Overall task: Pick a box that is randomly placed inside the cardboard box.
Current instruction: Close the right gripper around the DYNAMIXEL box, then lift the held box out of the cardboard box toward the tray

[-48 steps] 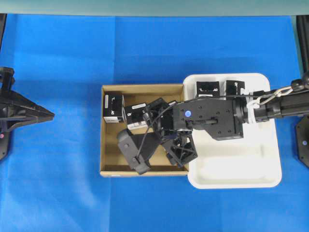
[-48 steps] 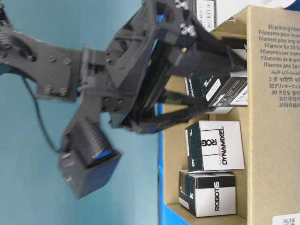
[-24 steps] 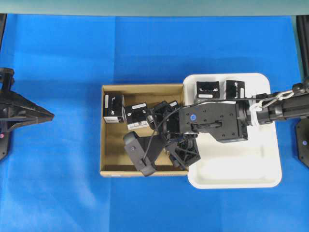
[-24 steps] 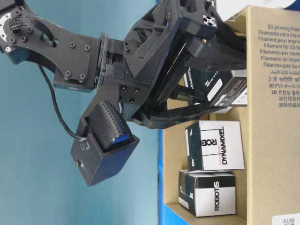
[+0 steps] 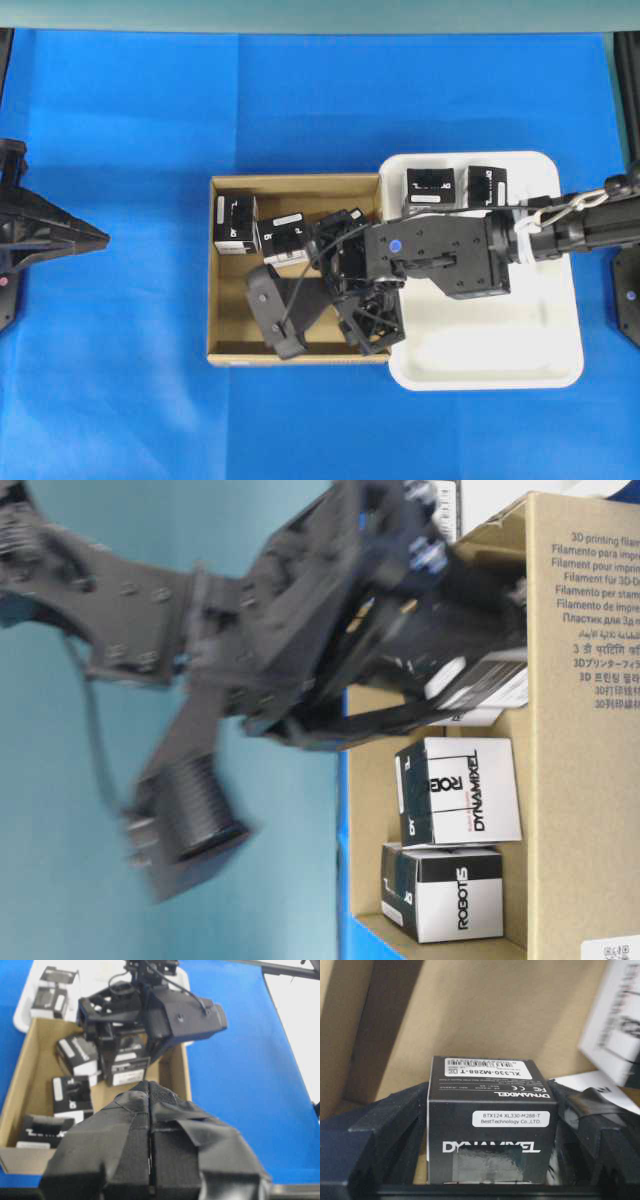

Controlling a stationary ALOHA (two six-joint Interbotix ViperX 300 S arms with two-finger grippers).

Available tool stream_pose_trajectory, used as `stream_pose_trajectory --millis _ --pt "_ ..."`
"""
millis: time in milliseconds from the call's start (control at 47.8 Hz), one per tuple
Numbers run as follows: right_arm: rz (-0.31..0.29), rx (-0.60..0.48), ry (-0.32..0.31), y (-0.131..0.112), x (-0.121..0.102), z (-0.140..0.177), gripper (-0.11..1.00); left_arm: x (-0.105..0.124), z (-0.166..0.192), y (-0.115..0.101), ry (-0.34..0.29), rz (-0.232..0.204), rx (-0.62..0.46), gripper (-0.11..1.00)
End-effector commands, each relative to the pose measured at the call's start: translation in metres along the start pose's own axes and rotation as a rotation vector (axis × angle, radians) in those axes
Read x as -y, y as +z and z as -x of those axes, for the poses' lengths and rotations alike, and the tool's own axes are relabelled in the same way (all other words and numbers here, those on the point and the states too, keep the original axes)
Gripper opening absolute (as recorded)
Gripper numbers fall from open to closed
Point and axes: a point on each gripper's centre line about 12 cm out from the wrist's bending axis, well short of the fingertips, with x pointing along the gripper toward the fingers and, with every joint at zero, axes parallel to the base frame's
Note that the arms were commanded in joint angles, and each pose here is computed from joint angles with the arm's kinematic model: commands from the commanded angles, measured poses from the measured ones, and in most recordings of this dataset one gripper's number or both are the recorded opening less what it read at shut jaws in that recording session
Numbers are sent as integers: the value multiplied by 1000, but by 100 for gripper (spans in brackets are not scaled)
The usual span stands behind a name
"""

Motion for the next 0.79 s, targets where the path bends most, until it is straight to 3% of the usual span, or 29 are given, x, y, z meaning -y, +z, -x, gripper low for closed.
stream_pose_trajectory --millis 0,167,418,585,773 --pt "-12 39 -13 9 4 20 78 1 1 8 -3 0 21 -7" --pt "-27 58 -24 15 11 57 78 1 1 8 -1 2 22 -7" --pt "-71 68 -35 14 21 137 78 1 2 9 -2 5 25 -7" --pt "-129 36 -28 -6 23 175 78 1 2 9 -2 8 26 -7" --pt "-183 -25 -13 -37 23 189 78 -1 2 8 6 11 24 -7"
